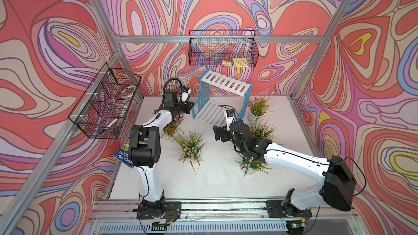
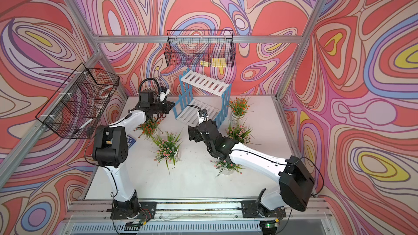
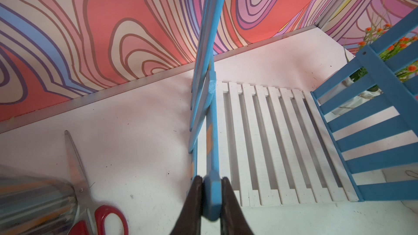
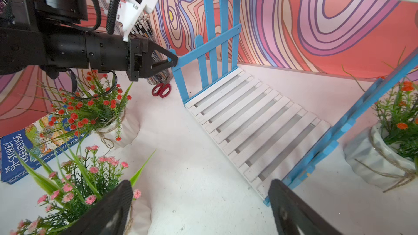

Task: Place the baby's breath potted plants on the rack by color
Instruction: Move the rack to the center of the board.

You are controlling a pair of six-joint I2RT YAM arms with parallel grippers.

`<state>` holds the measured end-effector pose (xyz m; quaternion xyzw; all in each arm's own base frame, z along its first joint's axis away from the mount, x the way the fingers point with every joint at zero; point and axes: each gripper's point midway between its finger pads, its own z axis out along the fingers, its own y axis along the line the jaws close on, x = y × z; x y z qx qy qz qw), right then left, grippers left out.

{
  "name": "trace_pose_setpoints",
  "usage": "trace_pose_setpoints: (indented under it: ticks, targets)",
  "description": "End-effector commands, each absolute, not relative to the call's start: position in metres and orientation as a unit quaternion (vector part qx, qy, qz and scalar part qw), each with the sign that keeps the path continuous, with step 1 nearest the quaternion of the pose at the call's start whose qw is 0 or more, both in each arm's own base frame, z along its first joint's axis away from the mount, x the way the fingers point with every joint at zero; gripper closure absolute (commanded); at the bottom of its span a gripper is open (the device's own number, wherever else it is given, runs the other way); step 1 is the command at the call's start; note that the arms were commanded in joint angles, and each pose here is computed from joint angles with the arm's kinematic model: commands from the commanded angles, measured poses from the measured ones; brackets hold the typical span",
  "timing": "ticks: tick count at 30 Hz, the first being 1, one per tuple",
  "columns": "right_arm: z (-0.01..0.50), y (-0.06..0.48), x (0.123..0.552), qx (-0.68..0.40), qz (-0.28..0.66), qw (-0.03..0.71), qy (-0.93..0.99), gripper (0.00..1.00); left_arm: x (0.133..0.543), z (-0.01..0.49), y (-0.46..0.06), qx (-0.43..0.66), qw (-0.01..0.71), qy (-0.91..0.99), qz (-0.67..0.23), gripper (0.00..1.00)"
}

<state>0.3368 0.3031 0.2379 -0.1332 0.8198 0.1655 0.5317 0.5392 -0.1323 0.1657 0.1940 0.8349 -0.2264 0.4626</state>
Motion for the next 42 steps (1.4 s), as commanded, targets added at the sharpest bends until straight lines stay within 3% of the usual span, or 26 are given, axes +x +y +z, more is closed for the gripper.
trace_pose_setpoints:
  ticks: [1, 14, 26, 32, 42]
  targets:
    - [0.242, 0.299, 0.335, -0.128, 0.160, 0.540, 0.817, 0.03, 0.518, 0.170, -0.142, 0.210, 0.451, 0.833, -0.241, 0.86]
    - [0.250, 0.278, 0.334, -0.101, 0.127, 0.541, 0.825, 0.04, 0.479, 0.182, -0.135, 0.181, 0.451, 0.843, -0.229, 0.86]
    - [0.262, 0.246, 0.333, -0.063, 0.079, 0.568, 0.817, 0.04, 0.453, 0.187, -0.109, 0.061, 0.459, 0.873, -0.154, 0.85]
    - [0.268, 0.231, 0.350, -0.033, 0.020, 0.582, 0.812, 0.02, 0.440, 0.175, -0.104, 0.026, 0.444, 0.887, -0.122, 0.84]
    - [0.269, 0.223, 0.380, -0.025, 0.038, 0.573, 0.818, 0.02, 0.412, 0.166, -0.101, -0.023, 0.433, 0.897, -0.086, 0.85]
